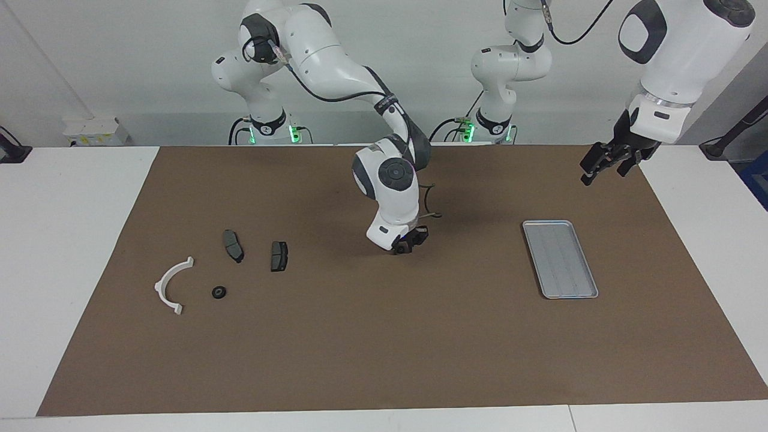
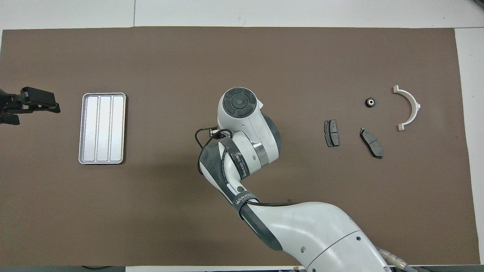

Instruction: Place bearing gear from tray to pile

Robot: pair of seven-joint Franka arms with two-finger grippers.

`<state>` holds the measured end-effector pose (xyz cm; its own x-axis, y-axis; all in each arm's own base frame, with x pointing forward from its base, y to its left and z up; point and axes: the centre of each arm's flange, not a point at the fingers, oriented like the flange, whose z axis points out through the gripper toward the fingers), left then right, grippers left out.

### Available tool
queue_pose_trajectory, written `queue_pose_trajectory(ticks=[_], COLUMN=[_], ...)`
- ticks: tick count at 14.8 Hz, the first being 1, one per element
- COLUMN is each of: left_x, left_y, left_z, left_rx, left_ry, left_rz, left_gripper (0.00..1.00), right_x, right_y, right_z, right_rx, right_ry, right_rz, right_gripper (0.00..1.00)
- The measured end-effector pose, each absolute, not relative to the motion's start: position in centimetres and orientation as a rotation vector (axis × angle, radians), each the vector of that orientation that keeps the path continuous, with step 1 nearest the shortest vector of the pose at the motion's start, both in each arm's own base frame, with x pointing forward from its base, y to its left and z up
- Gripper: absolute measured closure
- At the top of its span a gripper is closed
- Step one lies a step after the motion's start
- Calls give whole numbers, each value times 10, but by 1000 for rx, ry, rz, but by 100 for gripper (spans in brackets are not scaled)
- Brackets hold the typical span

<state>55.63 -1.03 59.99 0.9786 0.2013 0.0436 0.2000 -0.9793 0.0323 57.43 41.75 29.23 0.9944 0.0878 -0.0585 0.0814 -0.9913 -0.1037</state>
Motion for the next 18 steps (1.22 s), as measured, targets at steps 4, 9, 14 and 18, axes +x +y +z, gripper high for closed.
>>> queue_pose_trajectory(ticks=[4, 9, 14, 18], left_x=[556, 556, 556, 556], left_y=[-10, -10, -10, -10], left_z=[600, 600, 600, 600], left_rx=[3097, 3097, 3097, 3097], left_ry=[314, 314, 314, 314], left_rz=[73, 73, 73, 73], left_gripper=[0, 0, 0, 0], right_x=[575, 576, 592, 612], right_y=[416, 414, 398, 384], right_z=[293, 292, 304, 355], right_rx=[-3035, -3036, -3025, -2999], right_ry=[-126, -121, -76, -47], right_rz=[96, 96, 74, 44], right_gripper=[76, 76, 76, 76])
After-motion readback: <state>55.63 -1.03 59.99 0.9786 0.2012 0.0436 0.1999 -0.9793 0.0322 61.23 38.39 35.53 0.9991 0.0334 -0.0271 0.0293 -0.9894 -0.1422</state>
